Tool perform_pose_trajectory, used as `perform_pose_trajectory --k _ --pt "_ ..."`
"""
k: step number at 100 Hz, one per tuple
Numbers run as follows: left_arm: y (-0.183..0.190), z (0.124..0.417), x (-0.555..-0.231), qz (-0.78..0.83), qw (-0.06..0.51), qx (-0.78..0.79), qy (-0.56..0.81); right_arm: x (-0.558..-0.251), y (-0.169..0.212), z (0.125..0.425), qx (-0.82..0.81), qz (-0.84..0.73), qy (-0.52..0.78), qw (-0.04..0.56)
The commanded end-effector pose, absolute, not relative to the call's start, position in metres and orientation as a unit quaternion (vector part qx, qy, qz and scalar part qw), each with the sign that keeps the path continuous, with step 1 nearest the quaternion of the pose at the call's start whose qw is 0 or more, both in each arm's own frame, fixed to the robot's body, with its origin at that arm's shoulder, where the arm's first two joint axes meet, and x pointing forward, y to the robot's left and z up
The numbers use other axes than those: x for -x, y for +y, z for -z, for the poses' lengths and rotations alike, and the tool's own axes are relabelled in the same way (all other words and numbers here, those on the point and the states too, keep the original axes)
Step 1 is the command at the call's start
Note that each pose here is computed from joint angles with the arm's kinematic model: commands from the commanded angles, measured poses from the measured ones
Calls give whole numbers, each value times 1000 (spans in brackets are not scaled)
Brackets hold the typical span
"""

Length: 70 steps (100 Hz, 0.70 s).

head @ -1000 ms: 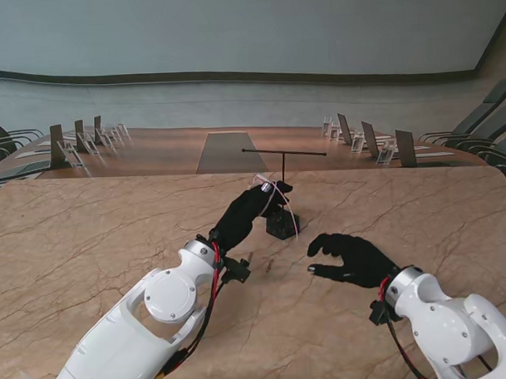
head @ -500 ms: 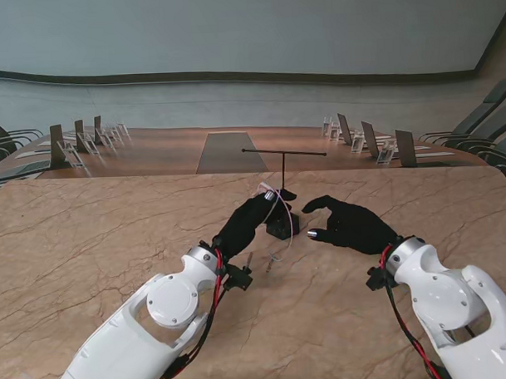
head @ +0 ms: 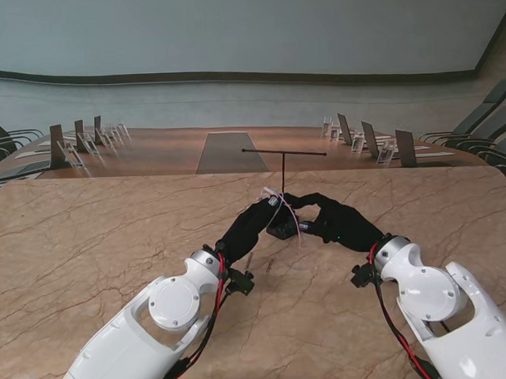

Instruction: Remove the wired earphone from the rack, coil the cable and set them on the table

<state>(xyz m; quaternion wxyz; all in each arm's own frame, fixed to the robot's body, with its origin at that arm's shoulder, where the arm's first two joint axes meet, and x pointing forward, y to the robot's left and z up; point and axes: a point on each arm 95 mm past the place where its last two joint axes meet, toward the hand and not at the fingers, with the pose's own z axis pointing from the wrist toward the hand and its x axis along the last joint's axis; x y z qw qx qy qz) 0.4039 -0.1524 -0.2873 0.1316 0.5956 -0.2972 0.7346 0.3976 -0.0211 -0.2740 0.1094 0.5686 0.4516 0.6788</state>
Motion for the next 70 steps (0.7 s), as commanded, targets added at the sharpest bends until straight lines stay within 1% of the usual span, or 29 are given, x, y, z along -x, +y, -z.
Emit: perform_pose_trajectory --k 1,30,70 --pt "-154 290 -402 -731 135 -600 -296 -396 -17 278 -572 -678 450 103" --pt "-156 290 -403 -730 138 -602 -293 -399 -8 290 -590 -674 440 63" --pt "-156 291 -404 -729 139 -603 -291 -406 11 298 -594 -691 412 14"
